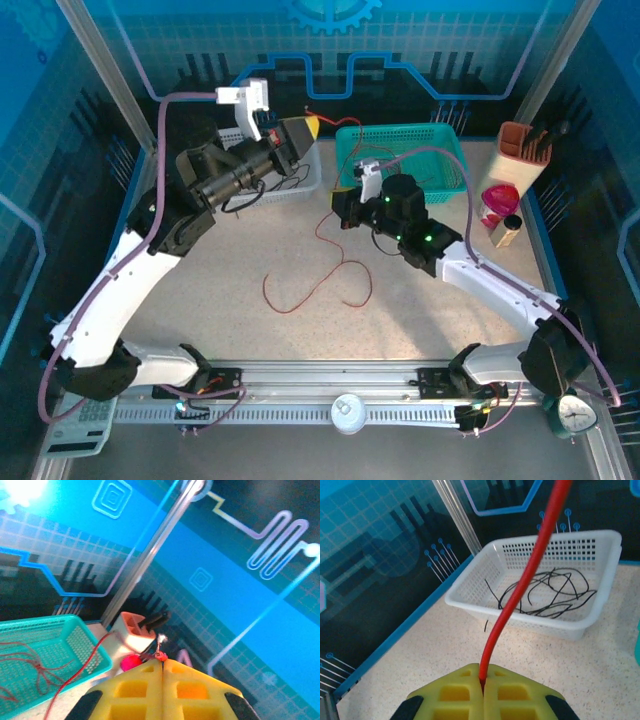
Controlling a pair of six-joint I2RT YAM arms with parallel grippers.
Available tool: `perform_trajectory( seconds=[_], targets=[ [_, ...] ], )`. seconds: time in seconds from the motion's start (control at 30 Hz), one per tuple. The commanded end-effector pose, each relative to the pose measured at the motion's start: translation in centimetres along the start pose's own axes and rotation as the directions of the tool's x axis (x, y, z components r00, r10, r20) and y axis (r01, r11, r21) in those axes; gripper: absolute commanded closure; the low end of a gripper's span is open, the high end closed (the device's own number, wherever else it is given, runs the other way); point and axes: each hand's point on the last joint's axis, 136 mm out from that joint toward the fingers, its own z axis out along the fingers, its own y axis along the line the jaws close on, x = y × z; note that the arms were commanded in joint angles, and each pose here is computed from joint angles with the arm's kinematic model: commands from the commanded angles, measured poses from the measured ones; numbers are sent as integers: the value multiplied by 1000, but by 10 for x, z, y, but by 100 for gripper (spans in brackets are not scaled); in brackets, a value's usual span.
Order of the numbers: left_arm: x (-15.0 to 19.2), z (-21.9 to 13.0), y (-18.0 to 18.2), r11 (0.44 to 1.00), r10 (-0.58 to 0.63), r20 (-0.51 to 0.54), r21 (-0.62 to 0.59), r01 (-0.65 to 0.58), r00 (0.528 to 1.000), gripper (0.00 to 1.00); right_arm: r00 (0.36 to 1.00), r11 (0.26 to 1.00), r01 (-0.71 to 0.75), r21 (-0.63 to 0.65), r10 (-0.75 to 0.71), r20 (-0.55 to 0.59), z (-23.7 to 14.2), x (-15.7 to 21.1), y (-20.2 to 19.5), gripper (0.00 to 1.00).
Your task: Untangle the cables
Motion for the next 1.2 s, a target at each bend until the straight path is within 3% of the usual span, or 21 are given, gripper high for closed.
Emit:
perform_trajectory(
  seconds=[0.0,0.4,0.6,0.73,0.97,1.17],
  targets=[
    [3,-5,22,995,44,46,-91,-39,998,100,995,998,27,-64,-21,100,-23,-48,21,100],
    [74,-7,120,938,11,4,-347,-9,1000,96,980,996,10,-89,8,201,-54,-104,27,100],
    [91,-5,138,929,0,-30,-371,-11,1000,86,974,999,16,-31,-9,228,-62,-132,16,100],
    [95,-7,140,928,22,-47,-370,-38,999,70,968,999,3,-47,9,250,-67,-144,16,100],
    [136,3,146,945,69,-211,-301,-132,975,28,962,998,30,-60,-13,273,-74,-163,24,100],
    [182,3,158,954,117,-331,-225,-199,936,14,950,995,61,-77,-34,310,-90,-181,38,100]
  ],
)
